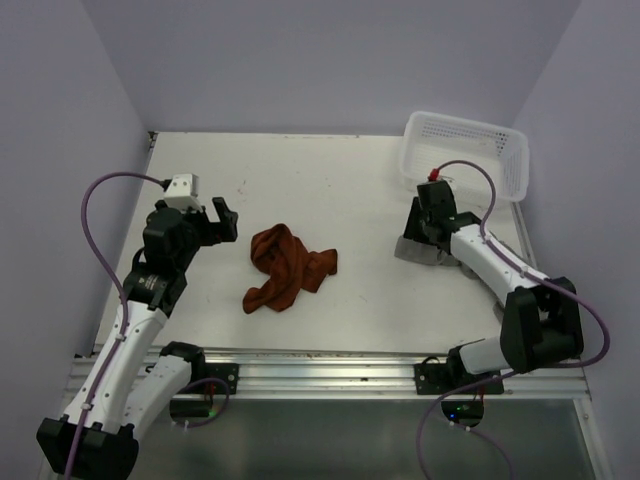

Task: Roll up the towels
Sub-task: Flatten the towel

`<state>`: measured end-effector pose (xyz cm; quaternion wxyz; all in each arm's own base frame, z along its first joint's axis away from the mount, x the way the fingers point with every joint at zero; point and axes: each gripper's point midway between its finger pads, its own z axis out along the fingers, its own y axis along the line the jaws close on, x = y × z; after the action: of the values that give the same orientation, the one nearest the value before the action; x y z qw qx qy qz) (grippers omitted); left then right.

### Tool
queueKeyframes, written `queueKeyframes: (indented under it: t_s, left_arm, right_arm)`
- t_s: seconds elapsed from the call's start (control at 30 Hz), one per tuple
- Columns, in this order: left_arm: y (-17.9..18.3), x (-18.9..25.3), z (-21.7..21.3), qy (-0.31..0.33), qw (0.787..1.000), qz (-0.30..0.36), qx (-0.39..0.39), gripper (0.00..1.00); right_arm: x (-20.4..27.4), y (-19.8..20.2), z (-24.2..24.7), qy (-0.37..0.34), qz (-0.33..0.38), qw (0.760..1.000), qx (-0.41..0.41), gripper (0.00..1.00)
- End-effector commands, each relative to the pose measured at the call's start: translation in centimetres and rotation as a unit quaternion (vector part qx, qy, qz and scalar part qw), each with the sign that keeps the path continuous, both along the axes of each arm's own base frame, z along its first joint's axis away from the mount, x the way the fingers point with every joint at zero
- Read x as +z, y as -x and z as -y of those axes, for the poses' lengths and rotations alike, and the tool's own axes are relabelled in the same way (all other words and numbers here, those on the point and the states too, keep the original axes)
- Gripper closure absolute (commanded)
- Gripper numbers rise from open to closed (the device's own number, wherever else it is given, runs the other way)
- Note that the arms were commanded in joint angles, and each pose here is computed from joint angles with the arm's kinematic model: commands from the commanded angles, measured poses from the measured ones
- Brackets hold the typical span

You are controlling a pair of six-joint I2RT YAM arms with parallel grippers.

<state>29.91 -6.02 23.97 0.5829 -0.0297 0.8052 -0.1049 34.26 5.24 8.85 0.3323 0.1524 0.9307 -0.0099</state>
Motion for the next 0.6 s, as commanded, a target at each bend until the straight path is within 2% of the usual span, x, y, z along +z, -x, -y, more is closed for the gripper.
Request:
queueKeyframes:
  t_s: [0.0,0.13,0.27,0.5,0.57]
  left_arm:
    - [-0.3,1.2,0.5,0.006,1.0,0.02,-0.009,0.0]
    - [-0.4,1.2,0.3,0.006,1.0,0.02,-0.003,0.0]
    - [-0.2,1.5,-0.1,0.007,1.0,0.023,0.007,0.0]
    - [0.0,2.1,-2.8,0.008,0.995,0.032,0.09,0.0]
    - [0.1,2.2,-3.2,0.007,0.994,0.033,0.102,0.0]
  right_arm:
    - [3.6,-0.3,-5.4,-0.028,0.041,0.995,0.088,0.51]
    - [4.2,1.4,-11.9,-0.091,0.054,0.984,0.143,0.55]
    - [3.5,5.5,-19.9,-0.151,0.045,0.967,0.2,0.6]
    - [2.1,11.9,-29.3,-0.217,0.028,0.952,0.213,0.6]
    - [2.8,14.0,-32.9,-0.247,0.036,0.94,0.234,0.58]
